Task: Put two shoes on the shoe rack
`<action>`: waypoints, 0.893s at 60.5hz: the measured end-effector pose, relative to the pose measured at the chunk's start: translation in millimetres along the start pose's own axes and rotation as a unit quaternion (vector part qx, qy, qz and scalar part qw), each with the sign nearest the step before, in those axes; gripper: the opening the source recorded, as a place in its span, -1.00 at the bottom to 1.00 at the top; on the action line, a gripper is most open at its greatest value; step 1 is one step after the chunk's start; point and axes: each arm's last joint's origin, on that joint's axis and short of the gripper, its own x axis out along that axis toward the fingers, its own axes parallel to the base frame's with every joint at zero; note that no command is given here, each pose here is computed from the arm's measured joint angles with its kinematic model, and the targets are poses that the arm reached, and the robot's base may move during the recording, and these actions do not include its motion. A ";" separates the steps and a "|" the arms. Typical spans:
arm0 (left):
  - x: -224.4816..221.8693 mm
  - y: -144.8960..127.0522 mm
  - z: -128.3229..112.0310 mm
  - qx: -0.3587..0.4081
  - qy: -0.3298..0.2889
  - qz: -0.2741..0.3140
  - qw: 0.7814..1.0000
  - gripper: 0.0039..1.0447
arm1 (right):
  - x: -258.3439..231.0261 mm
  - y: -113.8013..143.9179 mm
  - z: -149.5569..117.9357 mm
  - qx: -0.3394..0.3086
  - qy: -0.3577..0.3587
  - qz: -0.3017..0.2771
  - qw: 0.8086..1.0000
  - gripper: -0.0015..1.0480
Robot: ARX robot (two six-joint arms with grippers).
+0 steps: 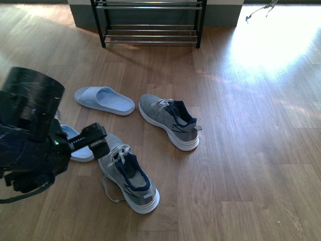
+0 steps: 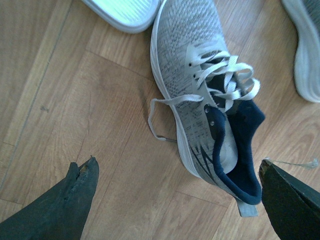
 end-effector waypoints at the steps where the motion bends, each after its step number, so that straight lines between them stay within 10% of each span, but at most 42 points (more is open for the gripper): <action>1: 3.0 -0.4 0.1 0.000 0.003 0.001 1.000 0.83 | 0.0 0.0 0.0 0.000 0.000 0.000 1.000 0.82; 37: 114.6 -18.4 0.3 0.007 0.084 -0.011 0.996 0.83 | 0.0 0.0 0.0 0.000 0.000 0.000 1.000 0.82; 54: 137.4 -16.3 -4.4 -0.009 0.095 0.012 0.995 -0.29 | 0.0 0.0 0.0 0.000 0.000 0.000 1.000 0.82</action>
